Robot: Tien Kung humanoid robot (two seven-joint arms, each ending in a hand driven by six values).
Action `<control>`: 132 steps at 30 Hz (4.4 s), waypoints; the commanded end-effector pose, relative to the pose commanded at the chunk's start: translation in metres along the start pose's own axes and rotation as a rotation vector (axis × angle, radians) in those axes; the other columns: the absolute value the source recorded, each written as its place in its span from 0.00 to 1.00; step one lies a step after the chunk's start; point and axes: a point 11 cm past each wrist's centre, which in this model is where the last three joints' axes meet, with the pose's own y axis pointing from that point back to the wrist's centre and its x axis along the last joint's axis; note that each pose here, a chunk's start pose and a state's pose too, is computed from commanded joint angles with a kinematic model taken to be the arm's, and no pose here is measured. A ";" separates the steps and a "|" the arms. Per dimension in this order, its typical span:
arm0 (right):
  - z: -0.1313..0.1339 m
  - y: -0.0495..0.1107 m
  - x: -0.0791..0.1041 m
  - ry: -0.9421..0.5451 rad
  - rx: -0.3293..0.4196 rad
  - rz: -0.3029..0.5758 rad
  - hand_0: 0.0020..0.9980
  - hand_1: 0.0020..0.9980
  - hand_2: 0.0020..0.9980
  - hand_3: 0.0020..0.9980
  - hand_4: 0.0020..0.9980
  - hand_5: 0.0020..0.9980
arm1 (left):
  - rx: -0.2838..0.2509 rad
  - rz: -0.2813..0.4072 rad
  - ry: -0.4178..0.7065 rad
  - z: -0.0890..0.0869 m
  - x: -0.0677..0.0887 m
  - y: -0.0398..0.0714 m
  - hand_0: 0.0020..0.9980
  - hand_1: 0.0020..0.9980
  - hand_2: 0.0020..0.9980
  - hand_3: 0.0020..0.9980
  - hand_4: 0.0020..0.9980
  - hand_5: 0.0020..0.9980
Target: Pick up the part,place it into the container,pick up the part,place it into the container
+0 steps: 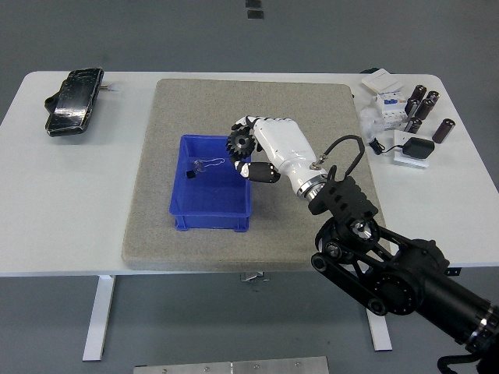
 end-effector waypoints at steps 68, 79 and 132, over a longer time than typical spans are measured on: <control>0.147 0.053 -0.041 0.042 -0.435 -0.173 0.65 0.56 0.63 0.69 0.39 0.22 | -0.020 0.001 0.014 0.002 -0.001 0.000 0.63 0.61 0.58 0.60 0.70 0.13; 0.145 0.053 -0.039 0.052 -0.419 -0.152 0.56 0.41 0.43 0.44 0.26 0.00 | -0.035 0.008 0.017 0.004 0.000 0.000 0.63 0.61 0.58 0.59 0.71 0.16; 0.099 0.043 -0.015 -0.420 -0.216 0.107 0.85 0.80 0.80 0.77 0.65 0.21 | -0.010 0.001 0.015 0.001 -0.001 0.000 0.63 0.61 0.57 0.59 0.66 0.18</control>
